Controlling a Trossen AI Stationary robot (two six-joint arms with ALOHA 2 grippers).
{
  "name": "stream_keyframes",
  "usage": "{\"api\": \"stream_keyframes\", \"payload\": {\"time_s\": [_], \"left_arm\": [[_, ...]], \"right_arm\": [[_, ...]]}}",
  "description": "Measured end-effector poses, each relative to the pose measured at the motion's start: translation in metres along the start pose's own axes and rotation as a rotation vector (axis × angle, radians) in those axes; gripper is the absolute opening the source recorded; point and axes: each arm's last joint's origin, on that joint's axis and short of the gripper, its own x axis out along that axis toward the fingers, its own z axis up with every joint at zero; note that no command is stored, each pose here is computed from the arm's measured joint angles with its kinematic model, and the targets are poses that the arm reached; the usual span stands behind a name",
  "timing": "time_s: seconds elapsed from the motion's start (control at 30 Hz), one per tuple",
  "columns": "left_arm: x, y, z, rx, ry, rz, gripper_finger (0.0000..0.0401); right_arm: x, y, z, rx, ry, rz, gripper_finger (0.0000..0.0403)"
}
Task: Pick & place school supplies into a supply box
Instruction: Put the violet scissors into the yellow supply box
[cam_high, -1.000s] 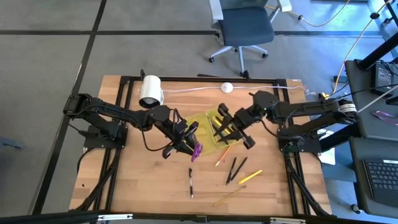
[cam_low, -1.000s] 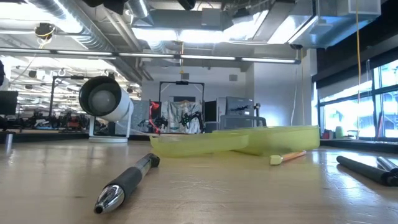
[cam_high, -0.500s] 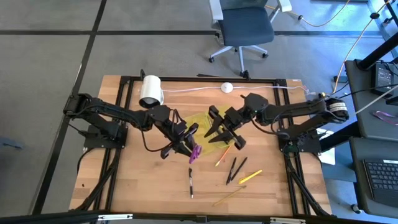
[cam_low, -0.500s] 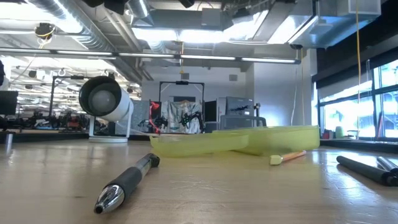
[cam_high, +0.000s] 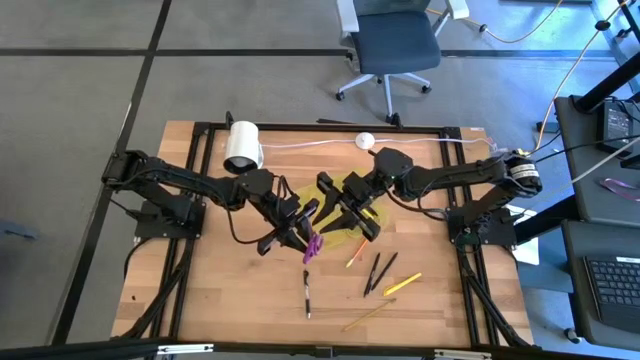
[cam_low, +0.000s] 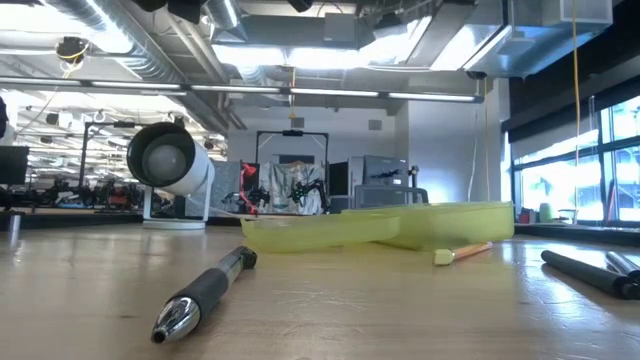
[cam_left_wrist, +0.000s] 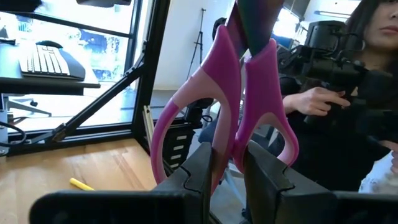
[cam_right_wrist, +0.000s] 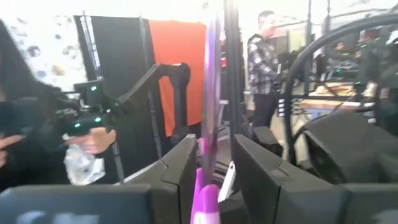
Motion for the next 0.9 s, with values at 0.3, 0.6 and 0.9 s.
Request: {"api": "stream_keyframes", "payload": {"time_s": [0.3, 0.6, 0.9], "left_arm": [[0.0, 0.0, 0.0, 0.0, 0.005, -0.018, 0.0057], [-0.001, 0.0, 0.0, 0.0, 0.011, -0.044, 0.0057], [-0.006, 0.007, 0.002, -0.004, 0.007, -0.027, 0.0057]], "right_arm": [[0.02, -0.003, -0.005, 0.032, 0.017, 0.074, 0.011], [0.02, -0.001, -0.004, 0.052, 0.02, 0.099, 0.011], [0.022, 0.002, -0.005, 0.031, 0.028, 0.121, 0.011]]}}
